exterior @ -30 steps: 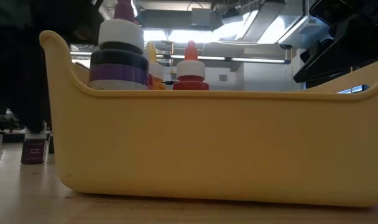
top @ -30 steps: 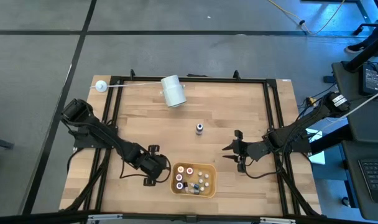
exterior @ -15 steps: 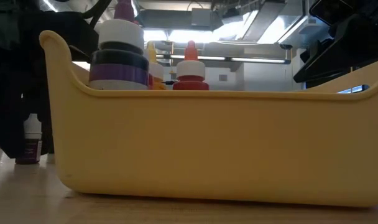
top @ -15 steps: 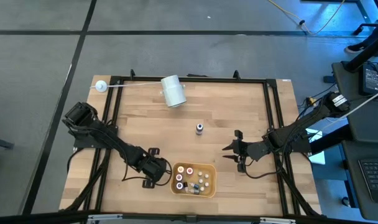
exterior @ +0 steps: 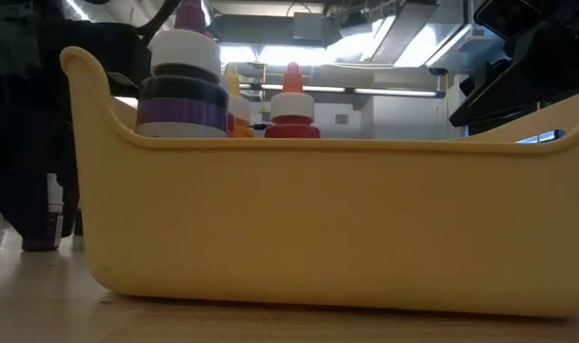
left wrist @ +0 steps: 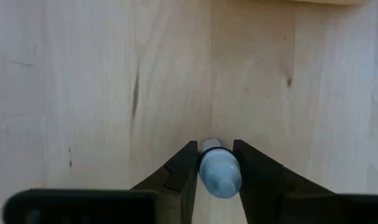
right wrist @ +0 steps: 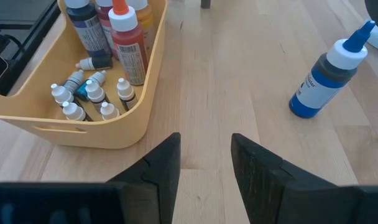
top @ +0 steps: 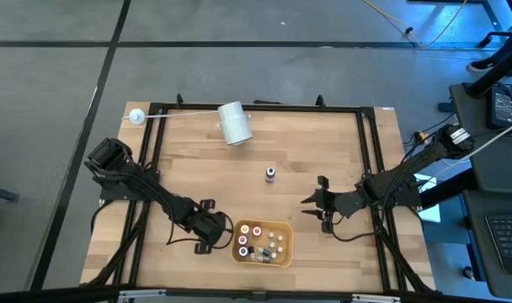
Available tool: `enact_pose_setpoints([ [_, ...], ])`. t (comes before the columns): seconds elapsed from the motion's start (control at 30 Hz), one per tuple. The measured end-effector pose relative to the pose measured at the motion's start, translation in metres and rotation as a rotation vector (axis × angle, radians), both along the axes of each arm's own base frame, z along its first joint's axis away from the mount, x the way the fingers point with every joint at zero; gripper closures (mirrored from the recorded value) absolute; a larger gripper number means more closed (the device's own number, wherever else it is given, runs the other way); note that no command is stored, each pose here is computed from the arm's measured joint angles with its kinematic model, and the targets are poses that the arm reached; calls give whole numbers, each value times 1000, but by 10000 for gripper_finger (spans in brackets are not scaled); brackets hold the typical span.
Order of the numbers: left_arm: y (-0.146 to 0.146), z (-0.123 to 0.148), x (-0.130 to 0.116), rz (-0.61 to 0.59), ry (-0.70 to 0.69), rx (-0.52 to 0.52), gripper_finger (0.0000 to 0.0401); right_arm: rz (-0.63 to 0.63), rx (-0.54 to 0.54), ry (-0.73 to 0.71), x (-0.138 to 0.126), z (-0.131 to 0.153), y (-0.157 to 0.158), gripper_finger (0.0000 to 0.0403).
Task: Pick & Place food coloring
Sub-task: Put the small purple food coloring bottle into the yellow bin
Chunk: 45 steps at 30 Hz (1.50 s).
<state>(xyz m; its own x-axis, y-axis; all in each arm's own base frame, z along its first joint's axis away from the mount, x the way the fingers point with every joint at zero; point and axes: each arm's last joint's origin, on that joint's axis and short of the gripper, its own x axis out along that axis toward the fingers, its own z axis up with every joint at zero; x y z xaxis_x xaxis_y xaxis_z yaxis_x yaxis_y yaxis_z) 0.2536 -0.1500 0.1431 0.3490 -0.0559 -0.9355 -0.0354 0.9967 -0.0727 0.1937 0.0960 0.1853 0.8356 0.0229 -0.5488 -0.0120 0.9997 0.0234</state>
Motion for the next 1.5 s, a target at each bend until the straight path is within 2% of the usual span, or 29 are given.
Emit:
enact_pose_setpoints([
  [0.1, 0, 2, -1, 1, 2, -23, 331, 0, 0, 0, 0, 0, 0, 258],
  [0.27, -3, 20, 3, -2, -34, -55, 333, 0, 0, 0, 0, 0, 0, 258],
  [0.4, -5, 52, 13, 22, -95, -84, 333, 0, 0, 0, 0, 0, 0, 258],
  [0.53, -1, 94, 24, 121, -156, -136, 332, 0, 0, 0, 0, 0, 0, 258],
  [0.63, 1, 121, 29, 141, -181, -117, 333, 0, 0, 0, 0, 0, 0, 258],
  [0.77, -2, 154, 40, 86, -330, -67, 333, 0, -1, 1, 0, 0, 0, 258],
  [0.9, -10, 172, 55, 2, -449, -43, 333, 0, -1, 1, 0, 0, 0, 258],
  [1.03, -18, 178, 74, -40, -477, -28, 333, 0, -1, 1, 0, 0, 0, 258],
  [1.17, -27, 171, 97, -90, -460, -34, 333, 0, 0, 1, 0, 0, 0, 258],
  [1.3, -38, 156, 119, -103, -433, -39, 333, 0, -1, 0, 0, 0, 0, 258],
  [1.5, -57, 120, 142, -156, -347, -54, 326, 2, -5, 3, 0, 0, 0, 258],
])
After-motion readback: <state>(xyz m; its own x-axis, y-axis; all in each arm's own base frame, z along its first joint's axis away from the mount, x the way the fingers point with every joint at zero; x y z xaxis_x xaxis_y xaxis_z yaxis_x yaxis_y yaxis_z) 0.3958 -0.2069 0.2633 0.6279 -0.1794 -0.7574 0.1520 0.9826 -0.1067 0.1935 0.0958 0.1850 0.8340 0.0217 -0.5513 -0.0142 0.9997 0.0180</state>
